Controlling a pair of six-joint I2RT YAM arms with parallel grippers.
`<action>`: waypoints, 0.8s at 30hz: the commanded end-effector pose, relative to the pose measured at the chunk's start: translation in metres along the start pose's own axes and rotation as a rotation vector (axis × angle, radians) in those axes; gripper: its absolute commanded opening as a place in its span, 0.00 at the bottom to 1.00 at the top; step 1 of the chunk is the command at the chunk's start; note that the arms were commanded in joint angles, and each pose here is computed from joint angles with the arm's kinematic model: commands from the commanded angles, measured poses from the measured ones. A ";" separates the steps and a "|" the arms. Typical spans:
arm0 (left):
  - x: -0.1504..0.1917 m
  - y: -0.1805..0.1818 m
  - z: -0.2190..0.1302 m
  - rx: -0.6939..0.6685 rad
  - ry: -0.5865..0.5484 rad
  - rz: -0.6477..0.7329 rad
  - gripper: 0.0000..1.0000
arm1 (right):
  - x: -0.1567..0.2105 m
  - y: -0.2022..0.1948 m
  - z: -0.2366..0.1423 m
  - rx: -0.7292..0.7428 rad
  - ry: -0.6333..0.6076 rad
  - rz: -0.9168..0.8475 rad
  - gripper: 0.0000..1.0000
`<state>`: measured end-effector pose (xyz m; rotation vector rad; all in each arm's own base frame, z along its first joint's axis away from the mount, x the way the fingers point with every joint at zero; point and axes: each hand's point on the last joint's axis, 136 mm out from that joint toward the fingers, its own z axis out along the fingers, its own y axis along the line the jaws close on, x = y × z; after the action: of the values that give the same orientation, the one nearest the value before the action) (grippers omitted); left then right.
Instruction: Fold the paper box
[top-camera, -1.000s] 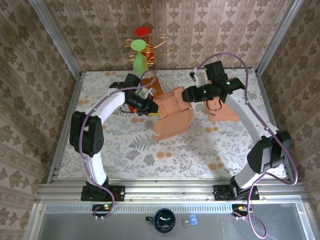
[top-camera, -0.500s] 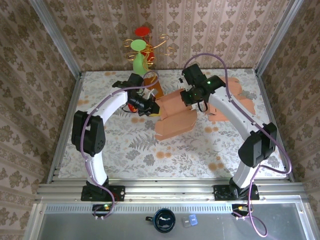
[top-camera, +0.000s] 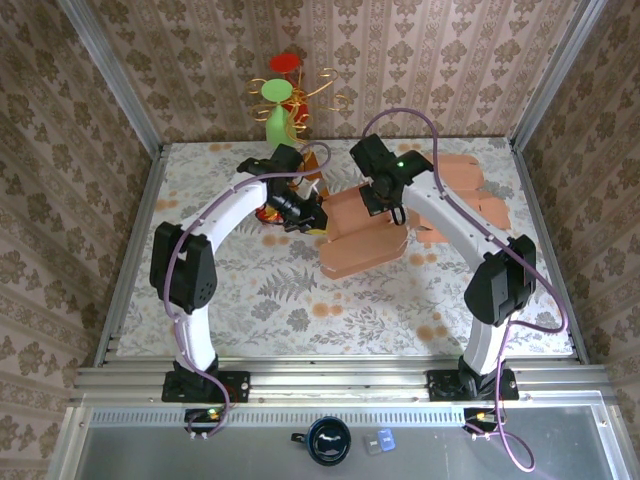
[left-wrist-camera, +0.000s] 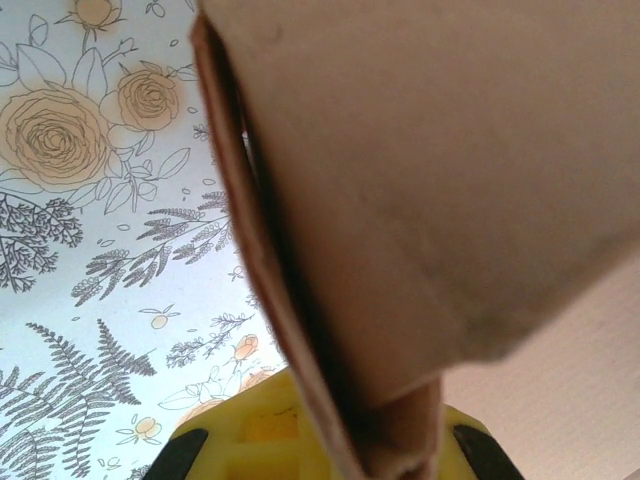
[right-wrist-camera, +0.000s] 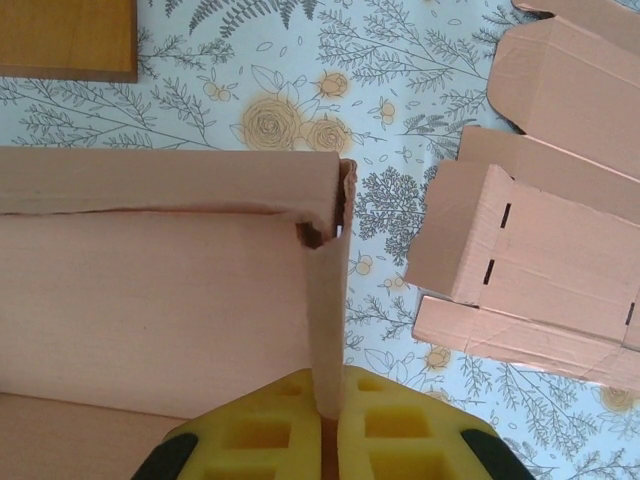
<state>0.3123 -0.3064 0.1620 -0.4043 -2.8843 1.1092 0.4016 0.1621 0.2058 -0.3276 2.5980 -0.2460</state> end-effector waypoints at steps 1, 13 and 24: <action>0.001 -0.005 -0.003 -0.011 0.009 0.000 0.00 | 0.004 -0.009 0.005 0.067 0.032 0.009 0.15; 0.002 -0.006 0.001 -0.014 0.016 0.000 0.00 | 0.008 -0.013 0.010 0.119 0.040 0.017 0.10; -0.001 0.005 0.011 -0.079 -0.022 -0.051 0.00 | 0.017 -0.020 0.013 0.239 0.050 0.073 0.00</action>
<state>0.3102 -0.3132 0.1578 -0.3852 -2.9209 1.0437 0.4019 0.1514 0.1917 -0.1965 2.6016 -0.4129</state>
